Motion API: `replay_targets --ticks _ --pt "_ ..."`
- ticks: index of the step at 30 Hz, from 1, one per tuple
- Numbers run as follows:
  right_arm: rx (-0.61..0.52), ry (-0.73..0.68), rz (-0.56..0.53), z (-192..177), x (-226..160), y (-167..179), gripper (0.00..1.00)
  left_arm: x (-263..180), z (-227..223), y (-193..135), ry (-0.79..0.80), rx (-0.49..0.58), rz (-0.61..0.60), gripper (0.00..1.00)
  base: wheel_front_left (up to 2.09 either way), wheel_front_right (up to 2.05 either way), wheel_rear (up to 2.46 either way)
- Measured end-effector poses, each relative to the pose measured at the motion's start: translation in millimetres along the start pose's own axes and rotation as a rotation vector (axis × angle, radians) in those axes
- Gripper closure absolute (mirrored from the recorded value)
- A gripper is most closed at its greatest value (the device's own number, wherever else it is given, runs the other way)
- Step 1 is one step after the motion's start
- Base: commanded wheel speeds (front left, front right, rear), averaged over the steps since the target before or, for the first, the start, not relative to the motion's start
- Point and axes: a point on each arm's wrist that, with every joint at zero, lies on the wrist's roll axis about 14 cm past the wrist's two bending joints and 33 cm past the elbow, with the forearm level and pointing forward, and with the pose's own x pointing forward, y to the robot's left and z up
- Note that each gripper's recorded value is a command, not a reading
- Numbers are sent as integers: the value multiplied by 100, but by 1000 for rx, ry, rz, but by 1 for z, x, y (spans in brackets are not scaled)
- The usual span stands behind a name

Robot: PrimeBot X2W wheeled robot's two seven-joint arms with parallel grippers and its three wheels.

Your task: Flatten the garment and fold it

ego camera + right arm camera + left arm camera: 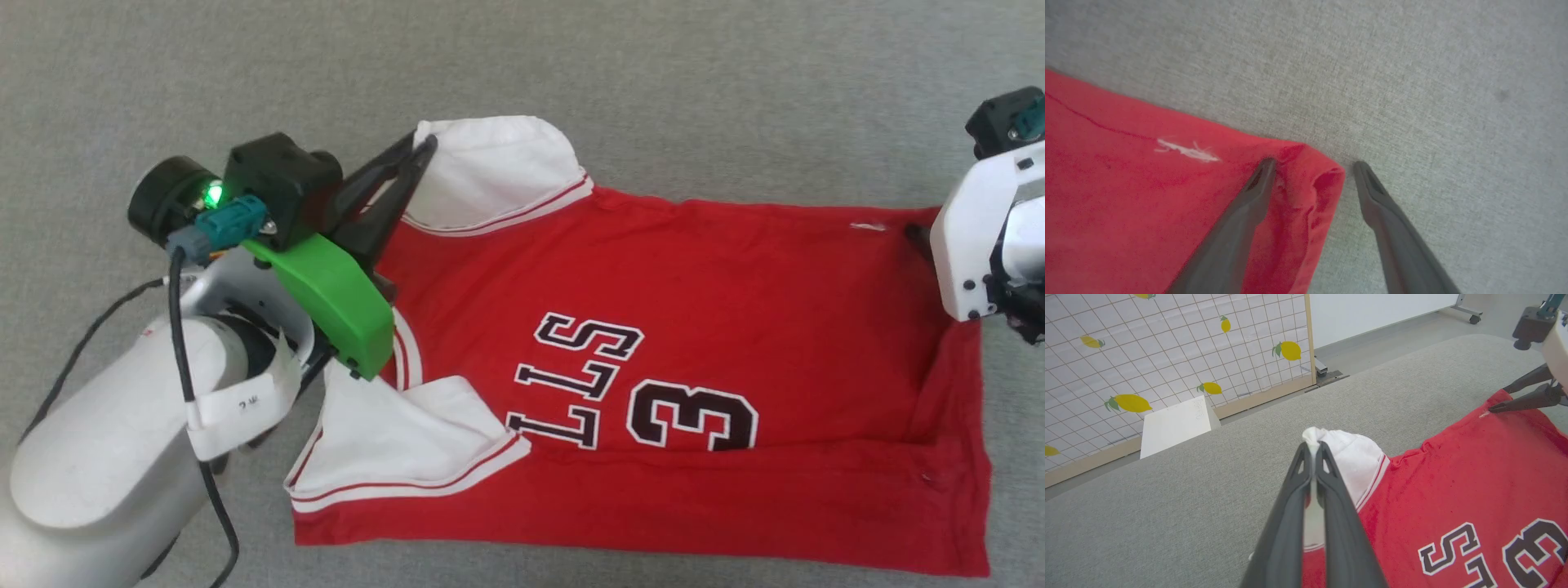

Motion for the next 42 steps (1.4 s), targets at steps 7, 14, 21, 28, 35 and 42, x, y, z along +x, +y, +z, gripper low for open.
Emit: replay_targets --ticks 7,14,21,28,35,42 --pt "-63 -11 29 6 12 11 100 -5 -17 5 45 -1 28 100 0 0 0" --pt "-20 -131 43 17 -3 13 100 -19 -21 11 40 -26 89 100 0 0 0" --pt "64 -282 65 21 -41 14 100 -49 -20 10 34 -61 150 100 0 0 0" --pt "140 -368 75 -5 -83 17 100 -88 -28 -7 78 -113 175 100 0 0 0" --pt "175 -324 86 -56 -105 29 100 -128 -68 -28 230 -170 175 100 0 0 0" --pt "137 -184 106 -98 -103 40 100 -149 -118 -38 415 -223 159 100 0 0 0"
